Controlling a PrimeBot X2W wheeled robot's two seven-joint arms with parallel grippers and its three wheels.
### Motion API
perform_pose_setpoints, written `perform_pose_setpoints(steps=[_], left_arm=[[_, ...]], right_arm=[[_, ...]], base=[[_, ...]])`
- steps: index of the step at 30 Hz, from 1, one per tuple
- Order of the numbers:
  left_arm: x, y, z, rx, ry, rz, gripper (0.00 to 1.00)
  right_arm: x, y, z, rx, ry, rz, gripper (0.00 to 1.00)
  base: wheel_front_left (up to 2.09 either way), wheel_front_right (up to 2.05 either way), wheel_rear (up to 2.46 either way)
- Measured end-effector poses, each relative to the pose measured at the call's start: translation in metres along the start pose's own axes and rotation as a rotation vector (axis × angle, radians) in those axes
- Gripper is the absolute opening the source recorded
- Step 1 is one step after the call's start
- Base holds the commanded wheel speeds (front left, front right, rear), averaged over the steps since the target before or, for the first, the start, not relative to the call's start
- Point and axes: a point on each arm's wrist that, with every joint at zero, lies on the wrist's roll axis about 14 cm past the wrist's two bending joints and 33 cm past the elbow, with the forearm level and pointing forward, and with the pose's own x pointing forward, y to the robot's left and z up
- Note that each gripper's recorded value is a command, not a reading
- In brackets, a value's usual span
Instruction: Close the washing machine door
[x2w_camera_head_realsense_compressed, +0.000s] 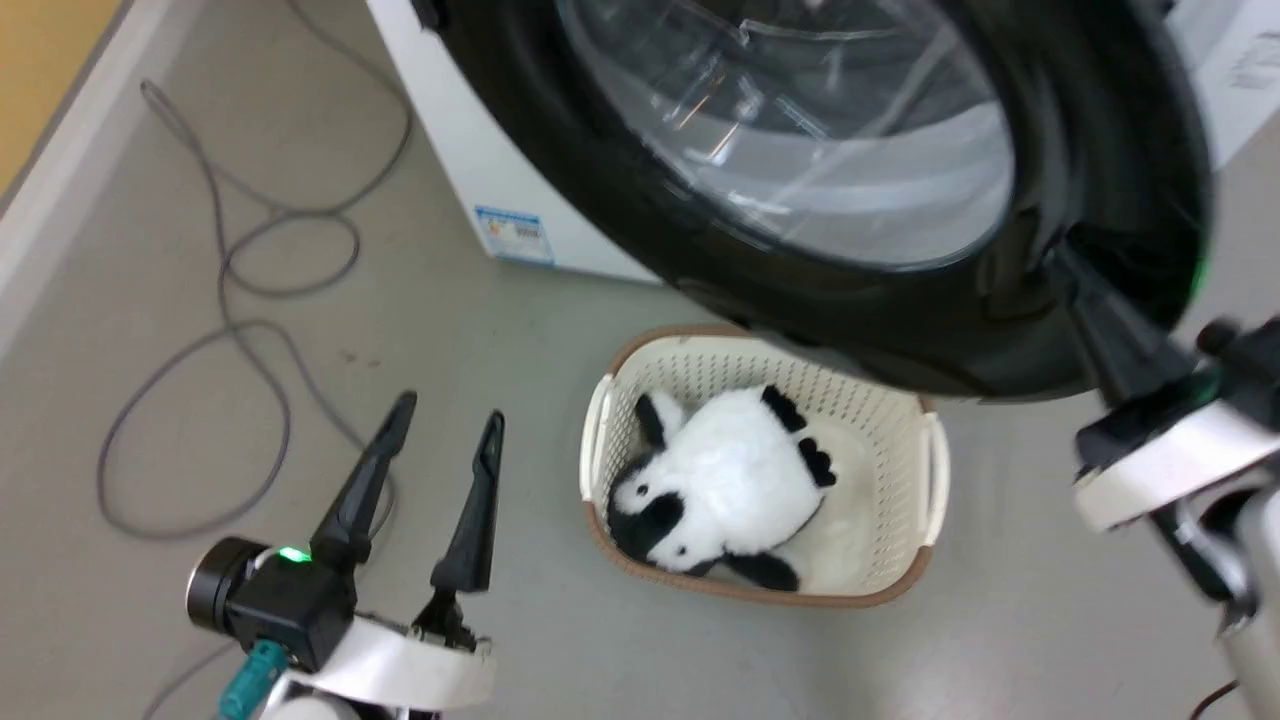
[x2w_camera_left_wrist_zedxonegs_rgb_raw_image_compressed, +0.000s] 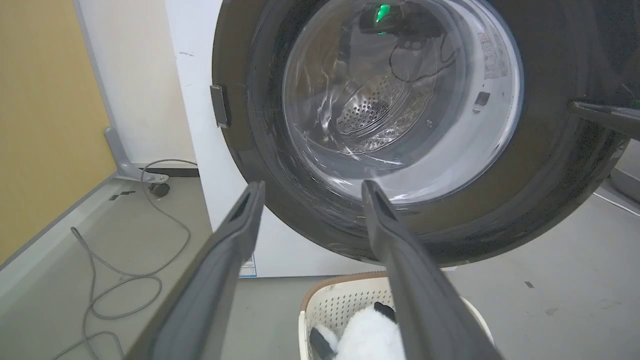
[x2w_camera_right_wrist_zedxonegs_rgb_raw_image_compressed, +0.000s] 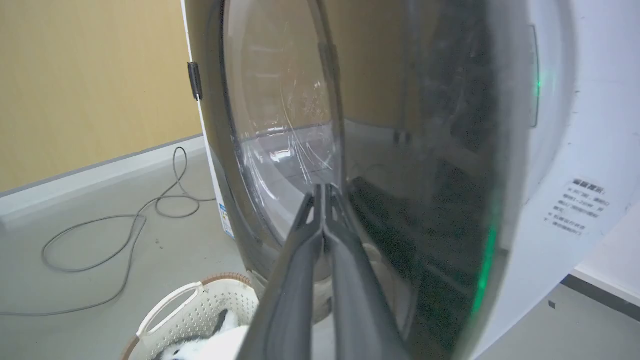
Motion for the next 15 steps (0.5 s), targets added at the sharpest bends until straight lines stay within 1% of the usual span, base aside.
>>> perform_pose_setpoints(steps=[3, 6, 11, 15], left_arm=[[0.006, 0.009, 0.0, -0.025, -0.01, 0.035, 1.0], [0.01, 0.018, -0.002, -0.023, -0.009, 0.059, 1.0], [0.017, 0.025, -0.009, -0.022, 0.004, 0.075, 1.0], [0.02, 0.03, -0.016, -0.024, 0.02, 0.087, 1.0]], right_arm=[[0.017, -0.012, -0.005, 0.033, 0.01, -0.016, 0.0], [0.034, -0.027, -0.005, 0.026, 0.014, -0.033, 0.0], [0.059, -0.05, -0.008, 0.019, 0.03, -0.066, 0.0], [0.077, -0.064, -0.012, 0.054, 0.047, -0.095, 0.0]], base=[[0.0, 0.0, 0.0], [0.0, 0.0, 0.0], [0.0, 0.0, 0.0], [0.0, 0.0, 0.0]])
